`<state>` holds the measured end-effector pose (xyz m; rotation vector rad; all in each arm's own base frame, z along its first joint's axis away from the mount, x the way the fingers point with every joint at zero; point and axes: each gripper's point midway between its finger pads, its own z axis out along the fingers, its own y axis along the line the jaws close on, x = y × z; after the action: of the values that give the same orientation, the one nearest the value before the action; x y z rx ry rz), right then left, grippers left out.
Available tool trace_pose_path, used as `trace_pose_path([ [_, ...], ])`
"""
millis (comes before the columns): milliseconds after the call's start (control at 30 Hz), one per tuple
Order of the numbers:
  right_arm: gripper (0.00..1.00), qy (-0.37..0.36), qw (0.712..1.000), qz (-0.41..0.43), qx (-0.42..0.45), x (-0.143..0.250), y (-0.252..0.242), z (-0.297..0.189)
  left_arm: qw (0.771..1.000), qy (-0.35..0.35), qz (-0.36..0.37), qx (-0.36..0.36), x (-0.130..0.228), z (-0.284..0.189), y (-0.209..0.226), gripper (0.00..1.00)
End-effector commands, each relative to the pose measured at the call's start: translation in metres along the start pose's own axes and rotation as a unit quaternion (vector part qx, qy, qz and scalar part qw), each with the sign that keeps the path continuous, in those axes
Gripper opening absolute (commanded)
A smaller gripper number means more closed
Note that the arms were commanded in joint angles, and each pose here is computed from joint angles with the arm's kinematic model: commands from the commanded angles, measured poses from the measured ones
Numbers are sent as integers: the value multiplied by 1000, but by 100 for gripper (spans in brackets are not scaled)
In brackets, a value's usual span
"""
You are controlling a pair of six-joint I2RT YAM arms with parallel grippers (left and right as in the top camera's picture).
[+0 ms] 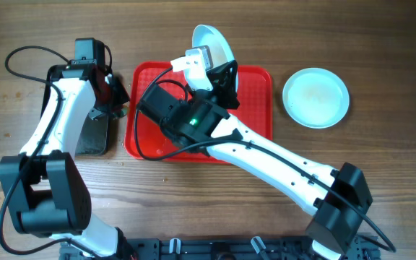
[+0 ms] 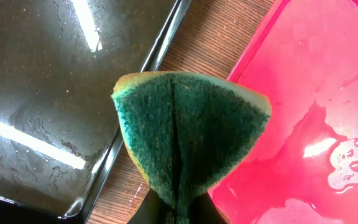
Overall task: Clean dirty plates on tray and stack at the side
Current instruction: 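Lift the cleaned plate with the right gripper and carry it right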
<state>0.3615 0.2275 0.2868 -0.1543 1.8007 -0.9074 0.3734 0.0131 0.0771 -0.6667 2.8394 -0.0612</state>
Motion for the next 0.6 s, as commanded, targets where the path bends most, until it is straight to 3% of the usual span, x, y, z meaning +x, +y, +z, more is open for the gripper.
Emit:
trace_pose_path([
  [0,4,32,997,16,-67,7,12,-1,1000,-9,7,-3,-3,-4,0,4],
  [167,4,183,944,46,-270,50,70,13,1000,-9,7,-3,-3,-4,0,4],
  [333,4,313,864,112,-379,85,71,56,1000,-8,7,-3,-3,-4,0,4],
  [433,4,375,821,180,-390,109,41,103,1000,-8,7,-3,-3,-4,0,4],
  [567,4,428,807,244,-327,153,-16,161,1000,-9,7,-3,-3,-4,0,4],
])
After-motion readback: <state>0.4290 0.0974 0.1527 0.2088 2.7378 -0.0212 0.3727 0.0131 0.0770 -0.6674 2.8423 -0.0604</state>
